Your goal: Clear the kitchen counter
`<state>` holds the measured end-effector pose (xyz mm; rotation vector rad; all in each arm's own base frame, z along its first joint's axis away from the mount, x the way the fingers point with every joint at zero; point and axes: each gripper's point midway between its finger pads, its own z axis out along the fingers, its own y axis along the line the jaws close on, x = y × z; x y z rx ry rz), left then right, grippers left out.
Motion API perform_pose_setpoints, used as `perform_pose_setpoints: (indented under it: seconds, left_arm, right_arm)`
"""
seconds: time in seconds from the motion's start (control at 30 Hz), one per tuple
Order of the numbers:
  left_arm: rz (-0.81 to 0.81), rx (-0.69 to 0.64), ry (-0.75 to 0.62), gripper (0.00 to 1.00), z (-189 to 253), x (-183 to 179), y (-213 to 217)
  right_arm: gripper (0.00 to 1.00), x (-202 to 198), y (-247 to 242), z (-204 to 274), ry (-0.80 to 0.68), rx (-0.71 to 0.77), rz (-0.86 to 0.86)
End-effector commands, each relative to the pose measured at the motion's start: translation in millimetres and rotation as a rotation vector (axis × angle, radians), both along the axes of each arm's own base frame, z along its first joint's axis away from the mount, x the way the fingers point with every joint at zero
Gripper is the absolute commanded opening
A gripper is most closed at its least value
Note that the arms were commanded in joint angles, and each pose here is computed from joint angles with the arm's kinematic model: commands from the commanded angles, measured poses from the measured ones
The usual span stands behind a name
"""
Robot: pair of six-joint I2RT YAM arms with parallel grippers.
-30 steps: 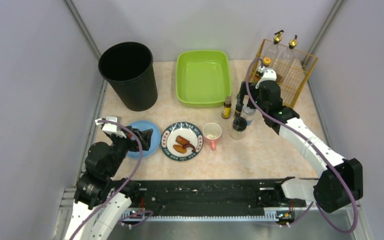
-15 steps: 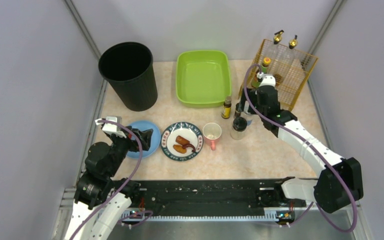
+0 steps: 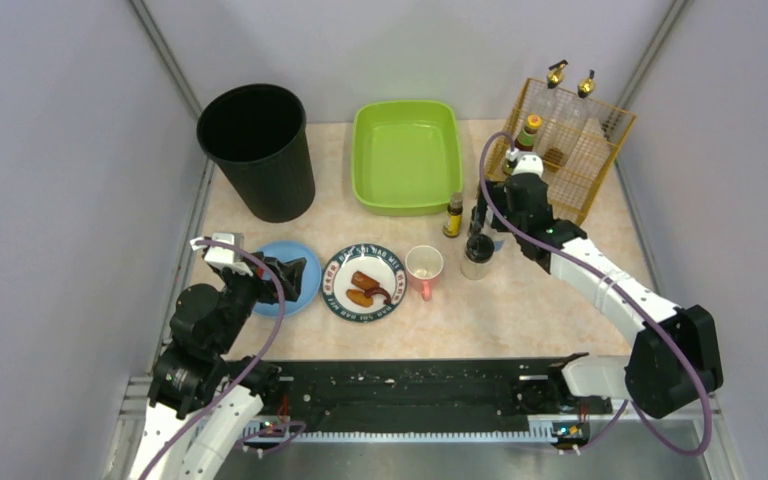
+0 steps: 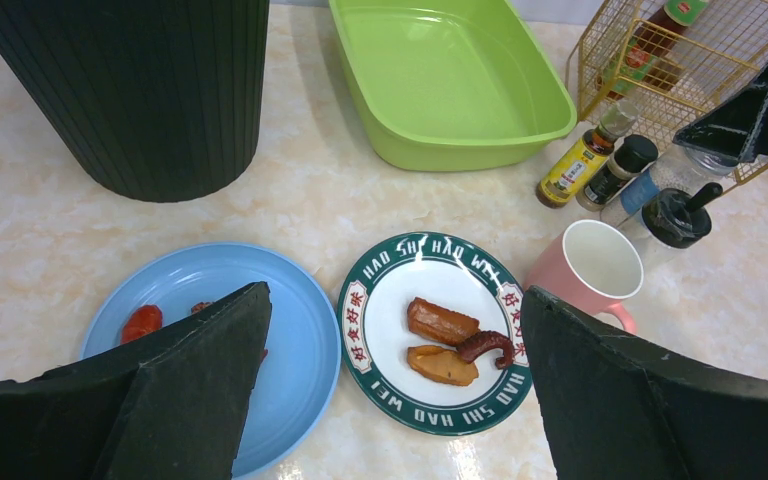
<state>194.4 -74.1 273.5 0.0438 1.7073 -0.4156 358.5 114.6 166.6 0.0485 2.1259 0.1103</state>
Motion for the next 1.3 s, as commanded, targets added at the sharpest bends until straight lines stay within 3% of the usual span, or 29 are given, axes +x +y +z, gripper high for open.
perform_pose_setpoints:
  seconds: [0.0, 0.3, 0.5, 0.63, 0.8, 0.93, 1.27]
  left_arm:
    - [-0.014, -0.009, -0.037, 0.99, 8.5, 0.5, -2.6]
    - [-0.016, -0.009, -0.038, 0.99, 8.9, 0.6, -3.1]
    - [-0.016, -0.010, -0.040, 0.99, 9.3, 0.3, -2.9]
    - [-0.016, -0.011, -0.043, 0.99, 9.9, -0.1, -2.8]
    - [-0.015, -0.010, -0.039, 0.99, 8.8, 0.2, -2.7]
    - [-0.014, -0.010, -0.040, 0.99, 9.1, 0.5, -2.6]
    - [-0.012, -0.009, -0.040, 0.99, 9.1, 0.5, -2.3]
  right_arm:
    - [0.88, 2.4, 1.5, -3.0, -0.003, -0.011, -0.011]
    - [0.79, 1.2, 1.6, -14.0, 0.025, -0.024, -0.009]
    - [0.65, 1.1, 1.0, -14.8, 0.028, -0.025, -0.011]
    - [0.48, 0.7, 1.2, -14.4, 0.028, -0.024, -0.010]
    - [0.13, 1.2, -5.8, -0.4, -0.006, -0.032, -0.041]
    - [0.03, 2.1, -15.7, 20.4, -0.047, -0.052, -0.084]
    - [0.00, 3.2, -25.4, 101.4, -0.215, -0.016, -0.126]
